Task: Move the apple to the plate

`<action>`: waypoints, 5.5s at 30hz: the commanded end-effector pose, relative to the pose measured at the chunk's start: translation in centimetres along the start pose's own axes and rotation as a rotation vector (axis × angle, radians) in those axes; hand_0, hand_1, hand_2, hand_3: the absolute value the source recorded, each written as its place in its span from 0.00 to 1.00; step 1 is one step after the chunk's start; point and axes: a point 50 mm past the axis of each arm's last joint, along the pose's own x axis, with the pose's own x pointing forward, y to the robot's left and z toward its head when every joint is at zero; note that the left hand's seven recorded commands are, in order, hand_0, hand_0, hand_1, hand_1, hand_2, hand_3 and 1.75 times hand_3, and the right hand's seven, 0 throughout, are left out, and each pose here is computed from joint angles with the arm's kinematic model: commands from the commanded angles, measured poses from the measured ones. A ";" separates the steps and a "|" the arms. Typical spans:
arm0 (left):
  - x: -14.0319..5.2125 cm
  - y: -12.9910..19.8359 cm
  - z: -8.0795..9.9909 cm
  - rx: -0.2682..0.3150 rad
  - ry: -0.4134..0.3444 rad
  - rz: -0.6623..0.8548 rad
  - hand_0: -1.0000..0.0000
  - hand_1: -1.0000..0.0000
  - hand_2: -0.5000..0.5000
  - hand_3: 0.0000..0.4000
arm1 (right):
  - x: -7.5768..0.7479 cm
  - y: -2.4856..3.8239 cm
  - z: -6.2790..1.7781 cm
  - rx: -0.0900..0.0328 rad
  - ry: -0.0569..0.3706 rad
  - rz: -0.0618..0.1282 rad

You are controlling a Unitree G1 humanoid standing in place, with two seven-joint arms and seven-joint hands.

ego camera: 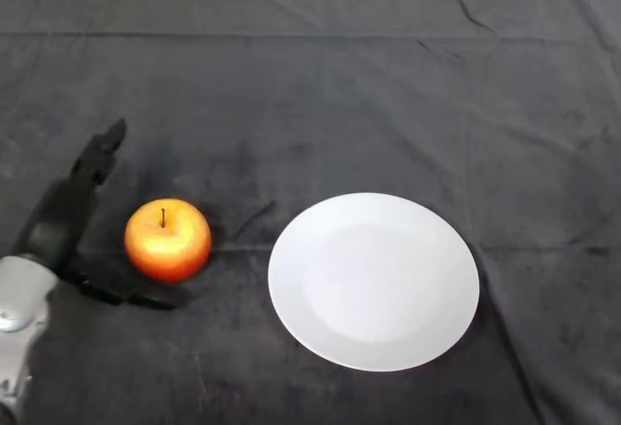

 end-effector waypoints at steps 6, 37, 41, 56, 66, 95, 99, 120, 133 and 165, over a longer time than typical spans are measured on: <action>1.4 -0.9 1.5 0.018 -0.057 0.019 1.00 1.00 0.50 0.00 | 0.54 1.88 1.33 0.000 -0.044 0.058; 2.7 -3.4 6.0 -0.019 -0.221 0.127 0.00 0.00 0.50 1.00 | 0.54 1.88 1.33 0.002 -0.044 0.058; 2.2 -4.8 7.0 -0.015 -0.267 0.092 0.00 0.00 0.50 1.00 | 0.54 1.87 1.33 0.001 -0.044 0.058; 1.1 -8.7 8.2 0.007 -0.328 -0.090 0.00 0.00 0.50 1.00 | 0.53 1.87 1.31 -0.002 -0.044 0.058; 0.8 -10.8 8.4 0.003 -0.318 -0.181 0.00 0.00 0.50 1.00 | 0.53 1.87 1.31 -0.002 -0.044 0.057; 0.4 -12.9 8.5 -0.002 -0.314 -0.300 0.00 0.10 0.45 1.00 | 0.53 1.87 1.32 -0.001 -0.044 0.057; 0.4 -12.9 8.4 0.003 -0.311 -0.304 0.02 1.00 0.01 0.98 | 0.53 1.87 1.32 -0.001 -0.044 0.057; 1.2 -11.5 8.7 0.011 -0.299 -0.257 1.00 1.00 0.50 0.00 | 0.54 1.88 1.32 0.000 -0.044 0.058; 2.0 -6.7 8.6 -0.008 -0.311 -0.088 1.00 1.00 0.50 0.00 | 0.54 1.87 1.32 -0.001 -0.044 0.058; -1.0 9.8 4.7 -0.036 -0.217 0.543 1.00 1.00 0.50 0.00 | 0.53 1.87 1.32 -0.002 -0.044 0.057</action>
